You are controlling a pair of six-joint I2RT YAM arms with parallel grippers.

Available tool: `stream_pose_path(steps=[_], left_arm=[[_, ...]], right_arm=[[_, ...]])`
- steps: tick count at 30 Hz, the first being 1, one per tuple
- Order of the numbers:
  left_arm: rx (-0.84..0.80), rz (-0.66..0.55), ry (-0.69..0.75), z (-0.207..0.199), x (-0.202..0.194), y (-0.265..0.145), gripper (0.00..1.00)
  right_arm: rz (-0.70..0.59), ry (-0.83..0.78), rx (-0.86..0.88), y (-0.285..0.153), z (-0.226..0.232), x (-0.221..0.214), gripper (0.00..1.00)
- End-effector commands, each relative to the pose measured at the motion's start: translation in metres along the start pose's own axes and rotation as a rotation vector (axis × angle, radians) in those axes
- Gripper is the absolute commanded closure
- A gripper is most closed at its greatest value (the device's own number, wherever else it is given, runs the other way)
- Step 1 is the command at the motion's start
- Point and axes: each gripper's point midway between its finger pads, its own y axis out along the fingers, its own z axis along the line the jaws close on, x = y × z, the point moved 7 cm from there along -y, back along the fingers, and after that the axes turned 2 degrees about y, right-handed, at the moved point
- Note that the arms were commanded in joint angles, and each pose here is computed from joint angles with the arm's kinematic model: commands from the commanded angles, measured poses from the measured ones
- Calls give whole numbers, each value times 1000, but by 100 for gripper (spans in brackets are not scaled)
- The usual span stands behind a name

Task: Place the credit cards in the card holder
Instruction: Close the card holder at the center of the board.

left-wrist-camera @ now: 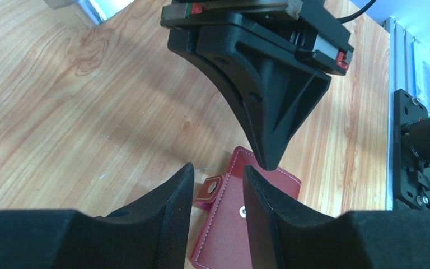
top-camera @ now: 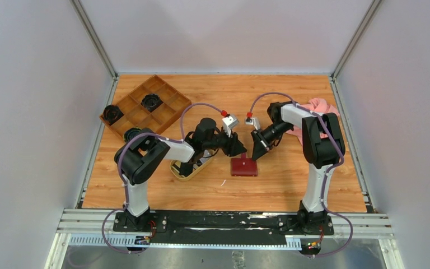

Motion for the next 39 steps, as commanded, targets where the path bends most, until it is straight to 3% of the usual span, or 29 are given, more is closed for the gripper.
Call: stream_pose_path(steps=[1,11,18,26,33,39], left_arm=[[-28,20,15,2,-5,6,58],[-7,83,21,7,-14,13,59],[11,111,27,9,-16,17,65],[1,122,24,9,-17,19,76],[-10,122,24,8,-15,19,100],[-25,119,-2,2,-13,14,100]], right_arm=[[-7,44,39,4,3,-2,100],[-5,43,45,6,4,-2,100],[-6,41,47,6,5,-2,100],[-3,40,44,5,5,-2,100],[4,40,42,6,5,-3,100],[2,81,75,12,9,-5,100]])
